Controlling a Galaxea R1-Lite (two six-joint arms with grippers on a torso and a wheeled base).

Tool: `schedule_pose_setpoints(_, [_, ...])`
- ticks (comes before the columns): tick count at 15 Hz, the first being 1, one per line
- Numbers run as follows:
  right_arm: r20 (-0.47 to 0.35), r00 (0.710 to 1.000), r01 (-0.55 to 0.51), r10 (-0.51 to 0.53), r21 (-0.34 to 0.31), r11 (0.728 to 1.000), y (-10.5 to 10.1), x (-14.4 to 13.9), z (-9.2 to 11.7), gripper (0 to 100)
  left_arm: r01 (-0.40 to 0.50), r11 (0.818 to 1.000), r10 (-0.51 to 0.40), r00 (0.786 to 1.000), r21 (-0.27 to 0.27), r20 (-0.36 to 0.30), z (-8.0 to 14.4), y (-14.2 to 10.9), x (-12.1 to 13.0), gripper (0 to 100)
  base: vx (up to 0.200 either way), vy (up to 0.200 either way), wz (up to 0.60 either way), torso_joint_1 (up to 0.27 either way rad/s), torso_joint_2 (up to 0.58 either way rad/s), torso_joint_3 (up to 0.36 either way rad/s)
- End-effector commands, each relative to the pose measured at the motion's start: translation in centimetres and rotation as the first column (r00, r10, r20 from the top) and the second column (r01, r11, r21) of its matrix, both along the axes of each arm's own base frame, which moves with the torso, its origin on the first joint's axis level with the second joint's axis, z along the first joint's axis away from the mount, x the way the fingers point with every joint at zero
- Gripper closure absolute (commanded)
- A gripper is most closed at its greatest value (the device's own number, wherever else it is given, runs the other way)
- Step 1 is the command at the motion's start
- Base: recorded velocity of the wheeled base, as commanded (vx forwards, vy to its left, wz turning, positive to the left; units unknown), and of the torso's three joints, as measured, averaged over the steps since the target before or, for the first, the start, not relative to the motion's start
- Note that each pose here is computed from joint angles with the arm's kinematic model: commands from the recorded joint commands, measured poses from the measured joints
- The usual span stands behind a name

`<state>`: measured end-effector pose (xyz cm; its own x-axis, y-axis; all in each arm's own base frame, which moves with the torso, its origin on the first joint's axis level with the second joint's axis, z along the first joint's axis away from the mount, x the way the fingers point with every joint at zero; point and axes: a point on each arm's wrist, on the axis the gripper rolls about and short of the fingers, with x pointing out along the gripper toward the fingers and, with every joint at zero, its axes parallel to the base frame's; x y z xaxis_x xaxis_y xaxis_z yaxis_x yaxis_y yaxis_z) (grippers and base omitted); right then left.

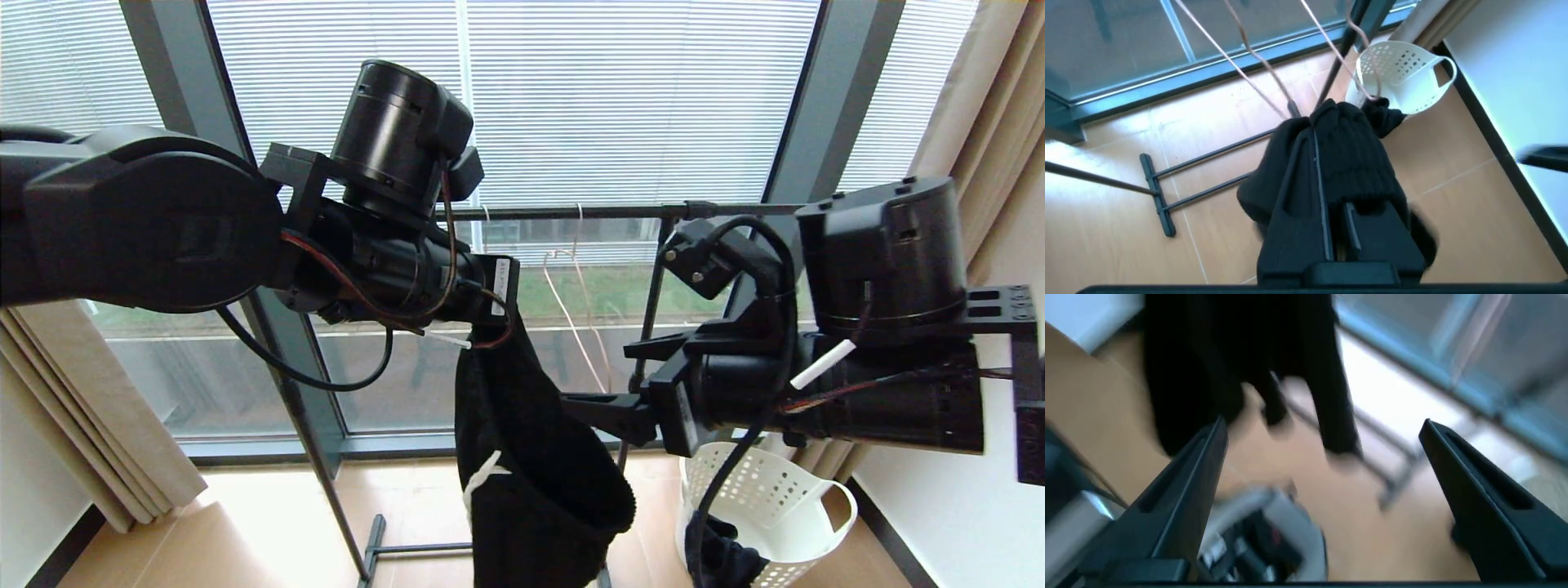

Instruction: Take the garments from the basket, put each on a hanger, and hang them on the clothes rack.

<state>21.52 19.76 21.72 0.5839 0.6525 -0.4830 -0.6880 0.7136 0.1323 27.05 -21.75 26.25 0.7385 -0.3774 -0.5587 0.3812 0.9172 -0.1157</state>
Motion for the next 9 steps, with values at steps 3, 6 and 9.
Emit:
schedule_pose_setpoints(3, [-0.071,0.997,0.022,-0.028,-0.079,0.997,2.9,3.5,-3.8,0,0.015,1.0,-0.015,1.0,-0.001,0.002,0.1,-0.4,-0.4,100,0.0,0.0,0.0,0.0,0.0,0.0])
schedule_pose_setpoints(6, [-0.103,0.994,0.037,-0.048,-0.112,0.993,2.8,4.4,-5.3,0,0.018,1.0,-0.018,1.0,-0.008,0.01,0.5,-0.2,-0.7,100,0.0,0.0,0.0,0.0,0.0,0.0])
schedule_pose_setpoints(9, [-0.15,0.986,0.044,-0.067,-0.156,0.987,2.1,4.4,-7.0,0,0.018,1.0,-0.018,1.0,-0.006,0.004,0.4,0.0,-1.0,100,0.0,0.0,0.0,0.0,0.0,0.0])
